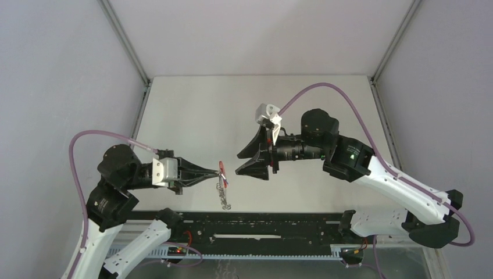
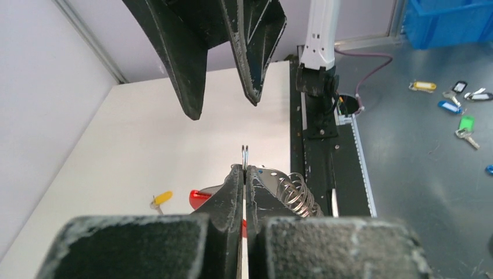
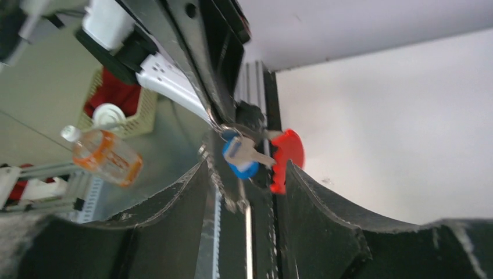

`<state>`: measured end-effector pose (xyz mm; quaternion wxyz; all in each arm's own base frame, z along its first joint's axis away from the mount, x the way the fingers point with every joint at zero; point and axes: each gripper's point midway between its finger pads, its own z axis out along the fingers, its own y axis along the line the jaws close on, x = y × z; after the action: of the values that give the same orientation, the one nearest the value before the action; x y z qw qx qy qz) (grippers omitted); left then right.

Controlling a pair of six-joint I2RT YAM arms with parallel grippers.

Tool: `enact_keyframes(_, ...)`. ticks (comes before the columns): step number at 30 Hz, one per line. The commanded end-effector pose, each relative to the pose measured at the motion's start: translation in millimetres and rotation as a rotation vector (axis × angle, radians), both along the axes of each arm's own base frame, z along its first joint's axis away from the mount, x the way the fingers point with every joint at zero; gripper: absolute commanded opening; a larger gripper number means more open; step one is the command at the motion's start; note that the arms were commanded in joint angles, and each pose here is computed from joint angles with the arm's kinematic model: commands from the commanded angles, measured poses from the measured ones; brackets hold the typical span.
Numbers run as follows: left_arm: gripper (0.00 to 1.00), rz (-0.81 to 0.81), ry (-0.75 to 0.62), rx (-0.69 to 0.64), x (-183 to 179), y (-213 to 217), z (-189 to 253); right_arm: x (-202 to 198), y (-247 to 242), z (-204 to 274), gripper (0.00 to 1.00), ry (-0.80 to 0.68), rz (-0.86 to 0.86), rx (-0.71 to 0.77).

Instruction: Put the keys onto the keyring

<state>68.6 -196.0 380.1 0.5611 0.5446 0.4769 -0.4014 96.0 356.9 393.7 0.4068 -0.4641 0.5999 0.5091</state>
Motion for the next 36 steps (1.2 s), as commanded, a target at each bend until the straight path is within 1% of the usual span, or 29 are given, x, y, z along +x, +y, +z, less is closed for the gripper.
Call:
enact_keyframes(1,0.0,-0.033,0.033,-0.108,-3,-8,28,-12,11,38,0.59,0.015,0.078,0.185)
enact_keyframes(6,0.0,-0.043,0.088,-0.153,-3,-11,35,-21,15,43,0.58,0.027,0.141,0.242)
enact_keyframes(10,0.0,-0.042,0.096,-0.17,-4,-11,39,-29,12,50,0.56,0.027,0.182,0.289)
enact_keyframes(17,0.0,-0.042,0.109,-0.207,-4,-12,47,-29,19,42,0.44,0.073,0.193,0.277)
enact_keyframes(21,0.0,-0.041,0.124,-0.24,-4,-12,54,-30,20,41,0.39,0.083,0.199,0.294)
enact_keyframes(27,0.0,-0.037,0.156,-0.308,-3,-12,67,-30,24,39,0.21,0.105,0.208,0.291)
enact_keyframes(33,0.0,-0.046,0.173,-0.318,-3,-14,67,-30,25,44,0.02,0.108,0.208,0.312)
enact_keyframes(34,0.0,-0.046,0.172,-0.316,-3,-14,66,-31,24,45,0.0,0.108,0.214,0.317)
enact_keyframes(36,0.0,-0.044,0.164,-0.312,-2,-14,63,-34,24,49,0.0,0.103,0.229,0.332)
